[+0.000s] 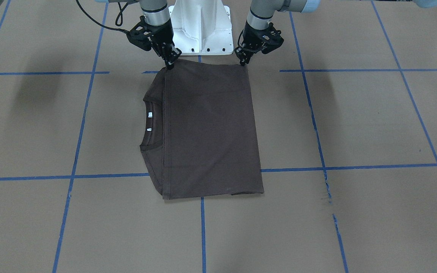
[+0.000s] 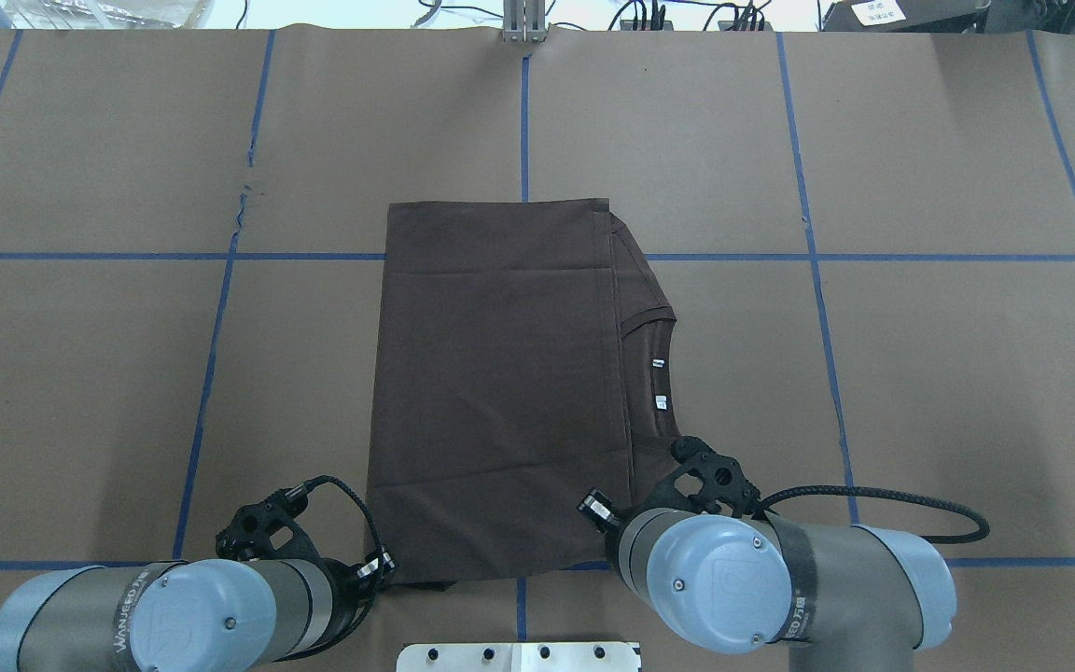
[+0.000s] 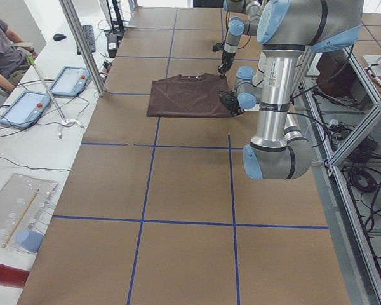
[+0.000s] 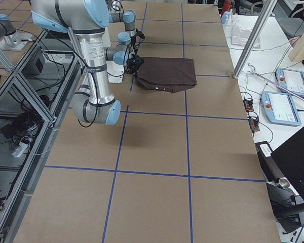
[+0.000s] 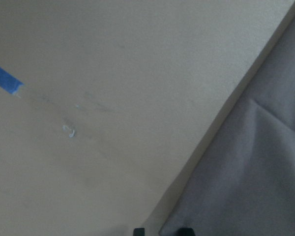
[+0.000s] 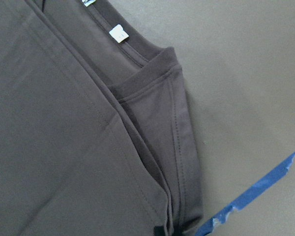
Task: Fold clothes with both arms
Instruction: 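Grasp the near edge of the shirt with both grippers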
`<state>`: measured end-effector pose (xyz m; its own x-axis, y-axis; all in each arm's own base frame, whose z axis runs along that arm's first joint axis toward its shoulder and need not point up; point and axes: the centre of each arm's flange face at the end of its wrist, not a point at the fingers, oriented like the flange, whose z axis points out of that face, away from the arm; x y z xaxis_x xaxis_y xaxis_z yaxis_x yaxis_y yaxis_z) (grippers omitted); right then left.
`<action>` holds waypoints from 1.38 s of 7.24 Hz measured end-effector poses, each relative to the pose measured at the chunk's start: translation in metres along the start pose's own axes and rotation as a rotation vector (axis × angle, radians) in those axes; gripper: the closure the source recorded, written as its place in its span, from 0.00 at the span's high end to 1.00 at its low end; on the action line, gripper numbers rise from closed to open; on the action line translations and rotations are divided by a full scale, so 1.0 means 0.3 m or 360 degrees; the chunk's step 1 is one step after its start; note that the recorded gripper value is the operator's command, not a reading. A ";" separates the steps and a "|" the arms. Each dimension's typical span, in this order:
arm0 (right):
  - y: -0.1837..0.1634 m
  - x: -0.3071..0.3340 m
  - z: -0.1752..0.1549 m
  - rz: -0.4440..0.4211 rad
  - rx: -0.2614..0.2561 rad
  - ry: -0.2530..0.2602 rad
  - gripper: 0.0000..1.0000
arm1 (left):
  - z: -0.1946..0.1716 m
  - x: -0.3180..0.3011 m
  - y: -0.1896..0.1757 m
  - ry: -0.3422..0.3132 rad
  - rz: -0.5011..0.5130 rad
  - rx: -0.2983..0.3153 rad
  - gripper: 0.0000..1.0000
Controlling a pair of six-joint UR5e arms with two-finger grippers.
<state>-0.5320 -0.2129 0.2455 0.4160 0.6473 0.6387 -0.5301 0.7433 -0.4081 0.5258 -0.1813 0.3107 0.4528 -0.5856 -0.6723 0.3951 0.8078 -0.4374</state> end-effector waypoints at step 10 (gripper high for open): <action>-0.004 -0.004 -0.031 0.0004 -0.0014 -0.0022 0.00 | -0.033 0.001 -0.038 0.0223 -0.0119 0.0107 0.53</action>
<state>-0.5250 -0.2131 0.2391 0.4046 0.6469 0.6464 -0.5244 0.7432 -0.4155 0.5136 -0.1900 0.3094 0.3060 -0.6249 -0.7182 0.4781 0.7533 -0.4517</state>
